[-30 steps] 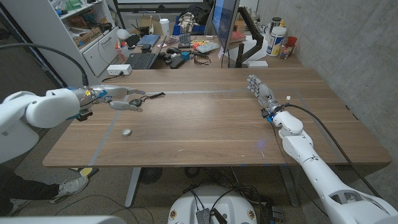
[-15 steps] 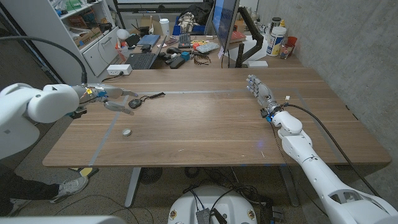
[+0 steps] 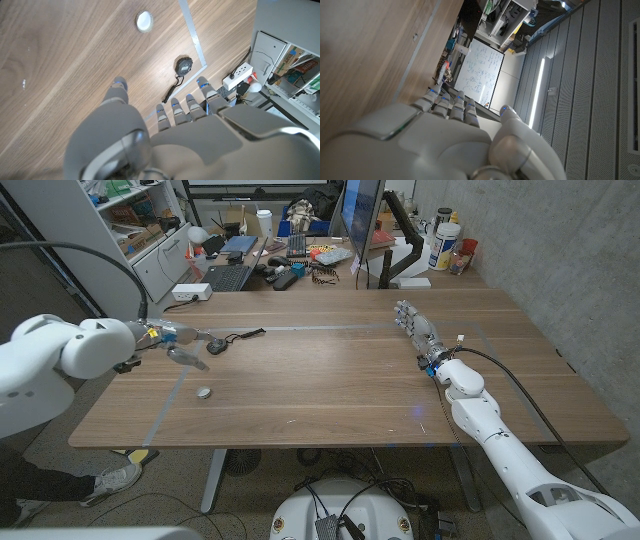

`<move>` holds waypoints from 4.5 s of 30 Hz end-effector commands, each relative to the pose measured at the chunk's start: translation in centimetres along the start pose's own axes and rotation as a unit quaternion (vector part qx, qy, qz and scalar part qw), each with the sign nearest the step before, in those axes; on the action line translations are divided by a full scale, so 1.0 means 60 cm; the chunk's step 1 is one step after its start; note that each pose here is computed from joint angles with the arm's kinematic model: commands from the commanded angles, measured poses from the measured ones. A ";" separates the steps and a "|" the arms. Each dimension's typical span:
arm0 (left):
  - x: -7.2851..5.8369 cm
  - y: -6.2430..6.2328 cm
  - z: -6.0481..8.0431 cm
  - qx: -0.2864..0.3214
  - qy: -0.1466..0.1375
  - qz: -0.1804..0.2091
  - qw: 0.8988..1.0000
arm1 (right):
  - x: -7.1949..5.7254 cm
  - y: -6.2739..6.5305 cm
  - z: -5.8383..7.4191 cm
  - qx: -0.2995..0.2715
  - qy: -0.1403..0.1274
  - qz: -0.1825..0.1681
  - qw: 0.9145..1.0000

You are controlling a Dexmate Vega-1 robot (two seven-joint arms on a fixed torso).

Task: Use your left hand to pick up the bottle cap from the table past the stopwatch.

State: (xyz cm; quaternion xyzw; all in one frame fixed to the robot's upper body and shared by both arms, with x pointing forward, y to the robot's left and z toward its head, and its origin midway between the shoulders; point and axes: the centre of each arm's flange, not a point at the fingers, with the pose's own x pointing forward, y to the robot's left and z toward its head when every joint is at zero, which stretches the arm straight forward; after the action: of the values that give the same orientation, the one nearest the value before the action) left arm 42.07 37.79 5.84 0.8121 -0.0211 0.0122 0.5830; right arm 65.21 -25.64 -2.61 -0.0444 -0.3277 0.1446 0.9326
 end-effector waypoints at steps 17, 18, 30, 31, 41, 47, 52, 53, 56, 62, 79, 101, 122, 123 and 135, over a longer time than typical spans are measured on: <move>0.032 -0.031 0.017 0.029 0.008 -0.022 0.999 | 0.000 0.004 -0.004 -0.010 0.002 0.010 1.000; 0.033 -0.031 0.017 0.030 0.008 -0.023 0.999 | 0.000 0.004 -0.004 -0.011 0.002 0.010 1.000; 0.050 -0.043 0.029 0.044 0.012 -0.038 0.998 | 0.001 0.002 -0.004 -0.012 0.001 0.013 1.000; 0.051 -0.043 0.029 0.045 0.012 -0.039 0.998 | 0.001 0.001 -0.005 -0.012 0.001 0.013 1.000; 0.055 -0.052 0.035 0.056 0.018 -0.046 0.997 | 0.000 -0.001 -0.008 -0.009 0.001 0.014 1.000; 0.056 -0.061 0.035 0.056 0.020 -0.053 0.997 | -0.002 -0.002 -0.009 -0.007 0.001 0.013 1.000; 0.058 -0.069 0.035 0.050 0.019 -0.058 0.997 | -0.003 -0.003 -0.008 -0.008 -0.001 0.014 1.000; 0.059 -0.071 0.034 0.049 0.018 -0.058 0.997 | -0.003 -0.003 -0.008 -0.008 -0.001 0.014 1.000; 0.061 -0.076 0.033 0.044 0.016 -0.060 0.997 | -0.004 -0.002 -0.008 -0.009 -0.001 0.015 1.000; 0.062 -0.088 0.026 0.034 0.015 -0.056 0.998 | -0.006 -0.002 -0.008 -0.010 0.001 0.014 1.000; 0.060 -0.113 0.001 0.018 0.038 -0.055 0.998 | -0.006 0.001 -0.002 -0.015 0.001 0.017 1.000; 0.083 -0.140 -0.037 -0.007 0.060 -0.057 0.997 | 0.002 0.006 -0.003 -0.024 0.009 0.024 0.999; 0.117 -0.124 0.002 0.031 0.026 -0.051 0.998 | 0.008 -0.003 -0.016 -0.015 0.008 0.023 1.000; 0.117 -0.124 0.004 0.032 0.025 -0.051 0.998 | 0.007 -0.004 -0.017 -0.015 0.009 0.023 1.000; 0.121 -0.139 0.007 0.035 0.032 -0.064 0.997 | 0.003 -0.009 -0.021 -0.013 0.009 0.020 1.000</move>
State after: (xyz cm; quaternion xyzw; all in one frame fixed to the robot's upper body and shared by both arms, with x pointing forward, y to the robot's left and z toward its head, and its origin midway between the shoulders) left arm 48.92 41.05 -0.79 0.8170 0.0434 0.0189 0.5747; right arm 66.36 -25.86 -3.38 -0.0695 -0.3132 0.1547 0.9344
